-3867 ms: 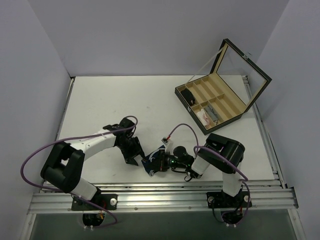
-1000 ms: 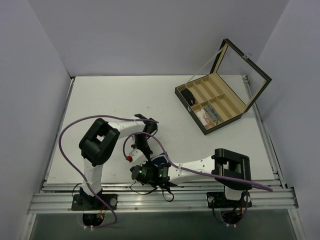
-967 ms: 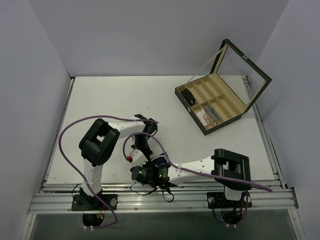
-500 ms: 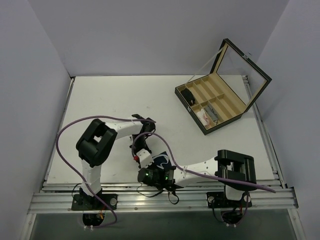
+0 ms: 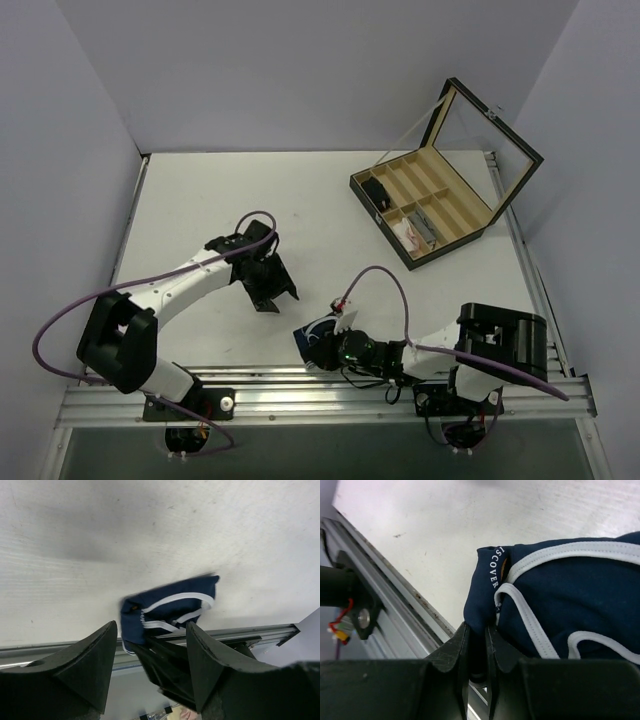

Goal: Roll the underwear

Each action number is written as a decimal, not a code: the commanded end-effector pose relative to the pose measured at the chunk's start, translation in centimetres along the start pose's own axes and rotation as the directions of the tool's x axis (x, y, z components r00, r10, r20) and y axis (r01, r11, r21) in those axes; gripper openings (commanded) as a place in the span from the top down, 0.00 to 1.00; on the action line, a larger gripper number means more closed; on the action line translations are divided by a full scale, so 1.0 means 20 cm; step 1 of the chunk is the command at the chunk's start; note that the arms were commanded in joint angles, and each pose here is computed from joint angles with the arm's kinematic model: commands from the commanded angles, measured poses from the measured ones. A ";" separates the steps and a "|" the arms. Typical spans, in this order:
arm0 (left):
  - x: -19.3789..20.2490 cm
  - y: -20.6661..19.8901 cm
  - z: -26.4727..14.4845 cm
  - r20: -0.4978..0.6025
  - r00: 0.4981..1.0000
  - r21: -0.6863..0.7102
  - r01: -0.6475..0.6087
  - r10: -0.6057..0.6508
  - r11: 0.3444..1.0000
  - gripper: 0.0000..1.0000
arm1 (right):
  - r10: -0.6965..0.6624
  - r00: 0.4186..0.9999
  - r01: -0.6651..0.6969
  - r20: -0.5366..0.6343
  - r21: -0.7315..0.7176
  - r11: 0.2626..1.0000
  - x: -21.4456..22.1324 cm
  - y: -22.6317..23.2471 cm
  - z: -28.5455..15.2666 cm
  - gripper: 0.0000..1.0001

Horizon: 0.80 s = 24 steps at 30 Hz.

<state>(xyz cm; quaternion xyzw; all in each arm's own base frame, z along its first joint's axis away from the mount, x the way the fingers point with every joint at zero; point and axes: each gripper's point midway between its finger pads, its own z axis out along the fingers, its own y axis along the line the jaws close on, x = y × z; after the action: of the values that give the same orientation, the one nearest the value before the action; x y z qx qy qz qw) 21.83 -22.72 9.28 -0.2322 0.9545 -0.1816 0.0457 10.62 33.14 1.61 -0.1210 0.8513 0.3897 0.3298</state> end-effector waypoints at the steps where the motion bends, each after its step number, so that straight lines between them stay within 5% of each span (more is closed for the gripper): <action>1: 0.03 -0.06 0.07 0.011 1.000 0.130 -0.029 0.028 0.991 0.36 | 0.060 0.979 -0.043 -0.194 0.093 0.995 0.29 -0.26 -0.11 1.00; 16: 0.30 0.03 0.23 -0.068 0.992 0.180 -0.094 0.108 0.979 0.36 | 0.153 0.967 -0.147 -0.205 0.047 0.988 0.36 -0.28 -0.08 1.00; 24: 0.34 0.15 0.23 -0.082 0.992 0.041 -0.090 0.093 0.995 0.39 | 0.147 0.967 -0.135 -0.206 0.072 0.988 0.36 -0.30 -0.08 1.00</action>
<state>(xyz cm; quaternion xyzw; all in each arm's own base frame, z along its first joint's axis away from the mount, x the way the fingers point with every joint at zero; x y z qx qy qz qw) 15.36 -25.18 3.20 -0.1694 0.9596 -0.2242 0.0142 9.76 33.80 1.85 -0.0504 0.8134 0.5087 0.2776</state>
